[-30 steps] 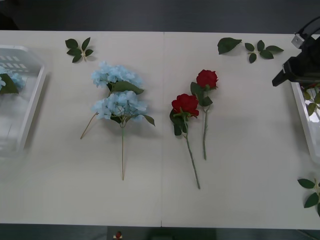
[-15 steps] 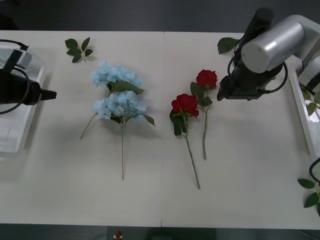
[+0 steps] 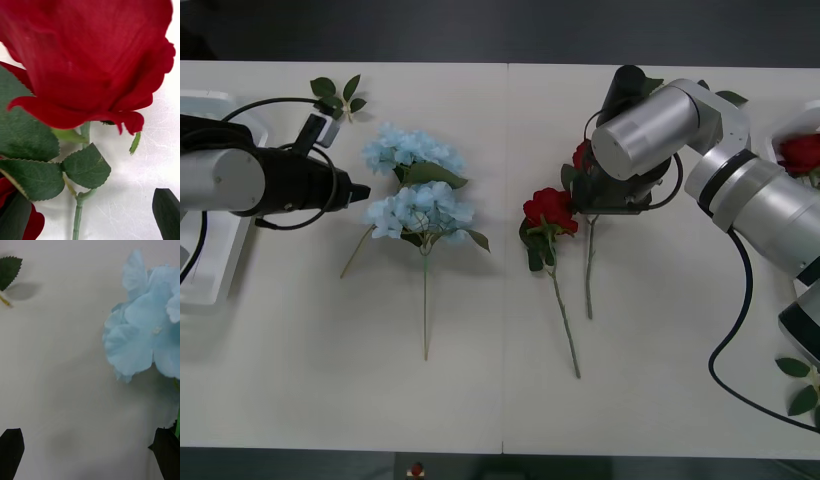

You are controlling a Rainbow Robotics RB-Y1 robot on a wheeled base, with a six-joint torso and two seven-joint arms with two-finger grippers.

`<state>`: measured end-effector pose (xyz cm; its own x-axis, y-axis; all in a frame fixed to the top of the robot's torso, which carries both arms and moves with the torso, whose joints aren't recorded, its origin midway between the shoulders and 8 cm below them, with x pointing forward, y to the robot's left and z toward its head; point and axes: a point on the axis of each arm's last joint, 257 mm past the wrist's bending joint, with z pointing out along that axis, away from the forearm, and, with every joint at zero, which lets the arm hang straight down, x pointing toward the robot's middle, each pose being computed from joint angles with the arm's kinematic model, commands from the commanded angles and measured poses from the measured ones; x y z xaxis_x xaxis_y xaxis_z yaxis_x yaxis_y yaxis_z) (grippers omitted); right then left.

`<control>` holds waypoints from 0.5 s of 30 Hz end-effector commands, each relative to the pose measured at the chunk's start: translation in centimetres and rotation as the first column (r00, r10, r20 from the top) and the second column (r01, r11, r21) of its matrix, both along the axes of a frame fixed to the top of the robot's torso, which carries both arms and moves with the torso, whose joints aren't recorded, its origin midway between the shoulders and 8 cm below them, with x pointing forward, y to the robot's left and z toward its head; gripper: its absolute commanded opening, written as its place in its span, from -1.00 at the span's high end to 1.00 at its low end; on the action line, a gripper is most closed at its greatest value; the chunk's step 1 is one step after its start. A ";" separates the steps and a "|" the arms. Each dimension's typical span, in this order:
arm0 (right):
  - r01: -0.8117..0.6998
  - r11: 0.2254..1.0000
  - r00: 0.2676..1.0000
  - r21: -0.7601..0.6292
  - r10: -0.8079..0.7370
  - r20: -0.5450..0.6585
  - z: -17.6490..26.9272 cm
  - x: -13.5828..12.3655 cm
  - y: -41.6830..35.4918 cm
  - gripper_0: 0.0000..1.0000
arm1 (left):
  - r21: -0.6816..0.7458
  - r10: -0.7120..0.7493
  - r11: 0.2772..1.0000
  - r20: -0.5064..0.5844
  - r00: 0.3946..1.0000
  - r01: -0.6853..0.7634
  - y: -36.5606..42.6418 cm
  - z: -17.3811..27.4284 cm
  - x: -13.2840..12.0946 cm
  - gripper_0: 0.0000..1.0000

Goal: Put the red flowers into the right box and the blue flowers into the left box

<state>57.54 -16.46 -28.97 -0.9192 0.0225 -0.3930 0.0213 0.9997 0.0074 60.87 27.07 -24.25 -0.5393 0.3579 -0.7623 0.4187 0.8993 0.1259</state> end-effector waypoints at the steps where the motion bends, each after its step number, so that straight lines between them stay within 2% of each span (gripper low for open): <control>1: -0.003 1.000 0.998 -0.008 0.004 0.064 3.1 2.2 0.4 -0.87 | 0.017 -0.003 1.000 0.055 0.998 0.002 -2.7 1.3 2.5 -1.00; 15: -0.011 1.000 0.998 -0.019 0.012 0.058 1.9 2.5 -0.3 -0.84 | 0.057 -0.081 0.995 0.031 0.996 0.079 -7.8 -2.4 1.7 -1.00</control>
<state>58.07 -18.82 -30.33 -0.9182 0.0737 -0.3891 0.0797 0.9968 0.0008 61.78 19.45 -28.27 -0.4833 0.4827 -0.7304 0.5116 0.8327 0.2118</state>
